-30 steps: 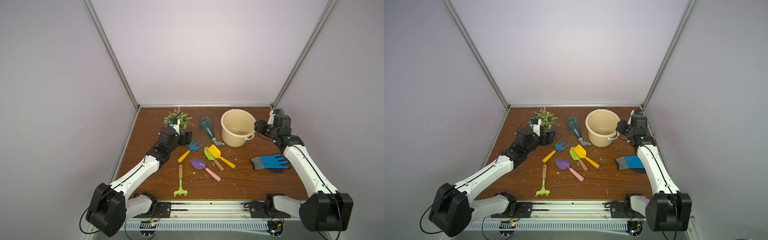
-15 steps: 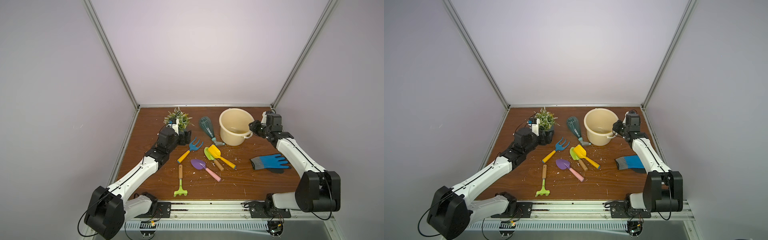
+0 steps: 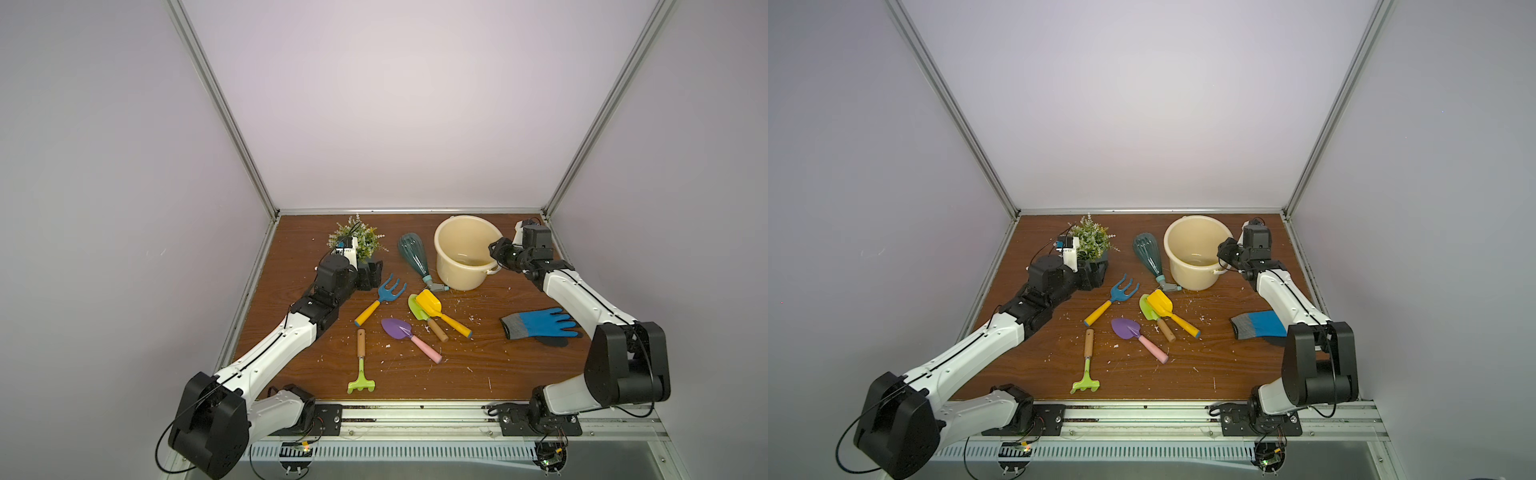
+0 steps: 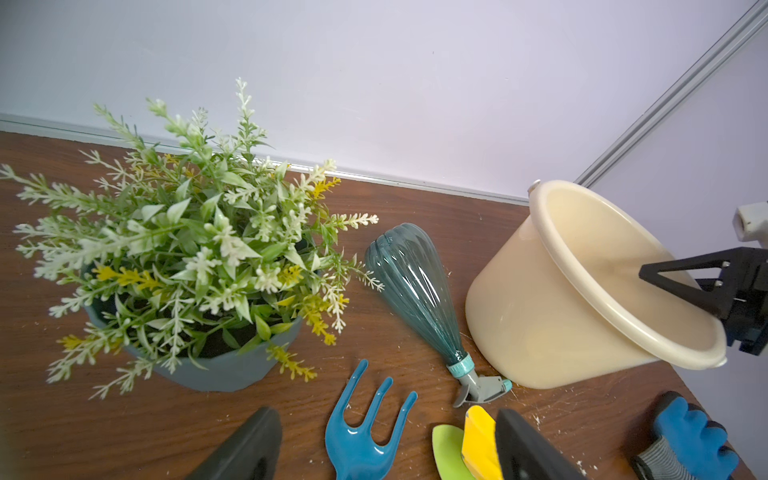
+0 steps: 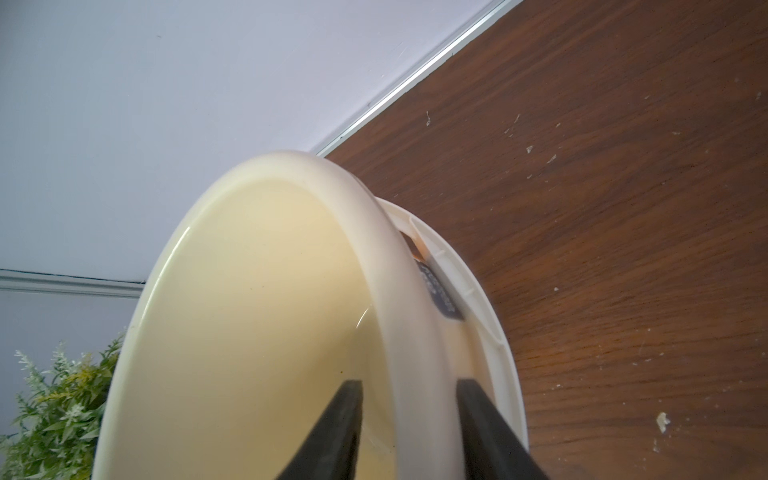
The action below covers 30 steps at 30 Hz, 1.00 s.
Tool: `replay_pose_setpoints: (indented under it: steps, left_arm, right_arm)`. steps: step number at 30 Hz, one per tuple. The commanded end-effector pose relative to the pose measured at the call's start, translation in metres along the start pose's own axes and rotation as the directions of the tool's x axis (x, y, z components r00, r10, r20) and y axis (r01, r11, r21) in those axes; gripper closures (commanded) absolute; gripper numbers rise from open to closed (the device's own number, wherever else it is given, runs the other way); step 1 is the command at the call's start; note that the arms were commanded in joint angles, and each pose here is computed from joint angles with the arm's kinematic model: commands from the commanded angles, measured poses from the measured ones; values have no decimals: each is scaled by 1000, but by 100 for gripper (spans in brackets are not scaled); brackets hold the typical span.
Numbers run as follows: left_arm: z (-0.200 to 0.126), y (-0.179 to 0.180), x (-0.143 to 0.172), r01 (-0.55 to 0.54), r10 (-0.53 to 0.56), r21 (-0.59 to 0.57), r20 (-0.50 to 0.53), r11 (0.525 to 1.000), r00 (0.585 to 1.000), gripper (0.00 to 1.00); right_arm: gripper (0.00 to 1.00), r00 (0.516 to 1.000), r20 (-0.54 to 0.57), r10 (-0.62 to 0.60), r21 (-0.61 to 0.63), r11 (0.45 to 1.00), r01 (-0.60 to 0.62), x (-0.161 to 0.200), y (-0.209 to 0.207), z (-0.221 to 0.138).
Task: Organize the gardening tools
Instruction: Adjust the container at the center of the board.
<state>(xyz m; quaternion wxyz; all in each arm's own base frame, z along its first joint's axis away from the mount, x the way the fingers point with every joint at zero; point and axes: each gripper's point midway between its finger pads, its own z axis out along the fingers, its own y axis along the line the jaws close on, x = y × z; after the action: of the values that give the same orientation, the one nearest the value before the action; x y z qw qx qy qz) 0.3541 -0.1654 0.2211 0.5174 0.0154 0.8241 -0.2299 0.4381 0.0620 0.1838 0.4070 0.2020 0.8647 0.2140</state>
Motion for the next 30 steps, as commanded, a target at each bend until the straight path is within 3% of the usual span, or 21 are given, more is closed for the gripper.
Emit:
replay_pose_setpoints:
  steps: [1,4,9,16,24,30]
  left_arm:
    - [-1,-3,-1,0,0,7,14,1000,1000,15]
    - [0,-2,-1,-10,10,0,8,1000,1000,15]
    - [3,-5,-1,-24,24,11,-9,1000,1000,14]
    - [14,-13,12,-50,53,37,-59,998,997,14]
    - [27,-23,21,-58,64,74,-90,996,994,15]
    - [25,-21,27,-58,66,74,-104,996,992,15]
  right_arm:
    - [45,996,79,-41,-9,999,42,-25,14,-21]
    - [39,991,101,-91,34,996,88,-30,10,-39]
    - [39,976,91,-199,72,979,193,-22,12,-73]
    - [41,887,16,-462,-121,879,460,57,66,-105]
    - [45,746,-138,-652,-257,751,608,157,71,-85]
    - [46,648,-261,-715,-269,699,663,198,60,-56]
